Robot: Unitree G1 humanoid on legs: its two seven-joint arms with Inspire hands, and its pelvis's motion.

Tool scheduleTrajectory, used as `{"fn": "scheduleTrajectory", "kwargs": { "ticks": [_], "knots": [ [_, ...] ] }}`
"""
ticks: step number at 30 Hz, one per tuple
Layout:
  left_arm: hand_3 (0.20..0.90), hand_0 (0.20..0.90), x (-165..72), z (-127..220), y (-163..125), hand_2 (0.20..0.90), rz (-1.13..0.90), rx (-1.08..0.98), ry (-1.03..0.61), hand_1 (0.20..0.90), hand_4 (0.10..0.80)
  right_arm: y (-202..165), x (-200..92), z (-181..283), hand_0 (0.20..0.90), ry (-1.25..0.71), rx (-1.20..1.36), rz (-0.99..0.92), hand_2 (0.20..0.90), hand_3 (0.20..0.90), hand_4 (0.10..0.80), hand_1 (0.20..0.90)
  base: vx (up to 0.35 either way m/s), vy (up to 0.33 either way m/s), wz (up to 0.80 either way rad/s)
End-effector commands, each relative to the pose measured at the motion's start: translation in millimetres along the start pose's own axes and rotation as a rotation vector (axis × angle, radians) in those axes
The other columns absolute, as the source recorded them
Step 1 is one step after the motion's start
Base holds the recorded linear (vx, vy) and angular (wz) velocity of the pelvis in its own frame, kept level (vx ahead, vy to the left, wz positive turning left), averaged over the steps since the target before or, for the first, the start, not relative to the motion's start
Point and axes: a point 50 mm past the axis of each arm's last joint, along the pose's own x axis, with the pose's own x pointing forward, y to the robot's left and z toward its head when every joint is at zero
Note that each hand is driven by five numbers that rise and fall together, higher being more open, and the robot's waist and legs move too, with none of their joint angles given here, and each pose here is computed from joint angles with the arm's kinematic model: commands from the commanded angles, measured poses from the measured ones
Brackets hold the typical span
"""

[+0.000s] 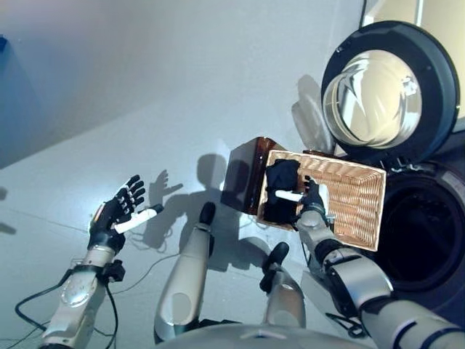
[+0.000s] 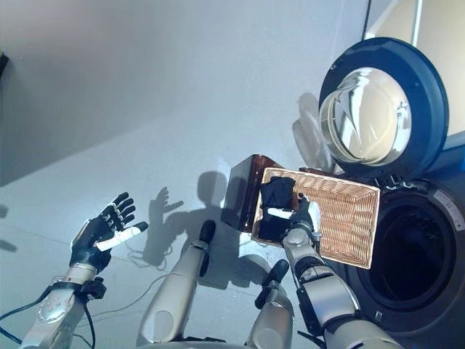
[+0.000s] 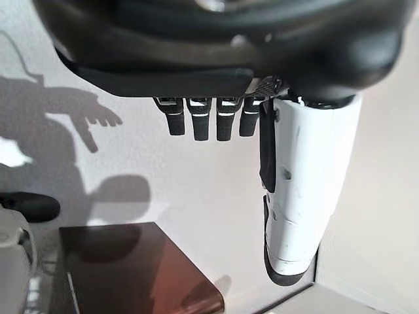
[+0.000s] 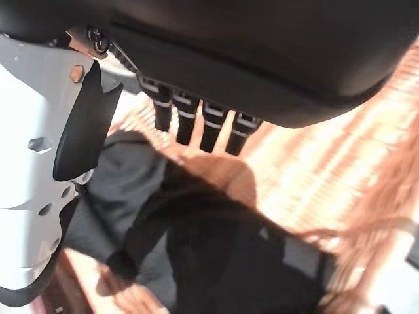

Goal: Pick up the clothes and place them into the washing machine

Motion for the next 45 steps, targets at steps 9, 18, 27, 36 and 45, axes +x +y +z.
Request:
{"fn": "scheduleTrajectory", "kwargs": {
  "ticks": [9,18,27,36,45],
  "knots": [
    [0.900,0.900,-3.6,42.9,-3.6,0.900,-0.052,0.013,-0.218,0.900,0.800,-34.6,15.8,29.8,0.900,-0.067,0.067,-0.146,0.900,0.900,0.800,0.900,-0.028,0.020,0.06],
    [0.900,0.900,-2.9,43.2,-8.8,0.900,-0.063,0.002,-0.220,0.900,0.800,-6.3,5.9,23.8,0.900,-0.027,0.065,-0.096,0.900,0.900,0.800,0.900,-0.009,0.013,0.04],
    [0.900,0.900,-1.4,49.2,-12.6,0.900,-0.073,0.015,-0.242,0.900,0.800,14.1,-3.1,18.6,0.900,0.018,0.056,-0.076,0.900,0.900,0.800,0.900,-0.002,0.004,-0.01],
    [0.900,0.900,-1.3,52.8,-13.0,0.900,-0.078,0.026,-0.252,0.900,0.800,12.7,-0.9,29.1,0.200,0.000,0.070,-0.083,0.200,0.200,0.300,0.200,-0.020,0.014,0.00],
    [0.900,0.900,-2.6,58.0,-11.8,0.900,-0.083,0.032,-0.271,0.900,0.800,8.9,0.3,26.0,0.200,0.012,0.075,-0.094,0.200,0.200,0.300,0.200,-0.001,0.001,0.00]
  ]
}}
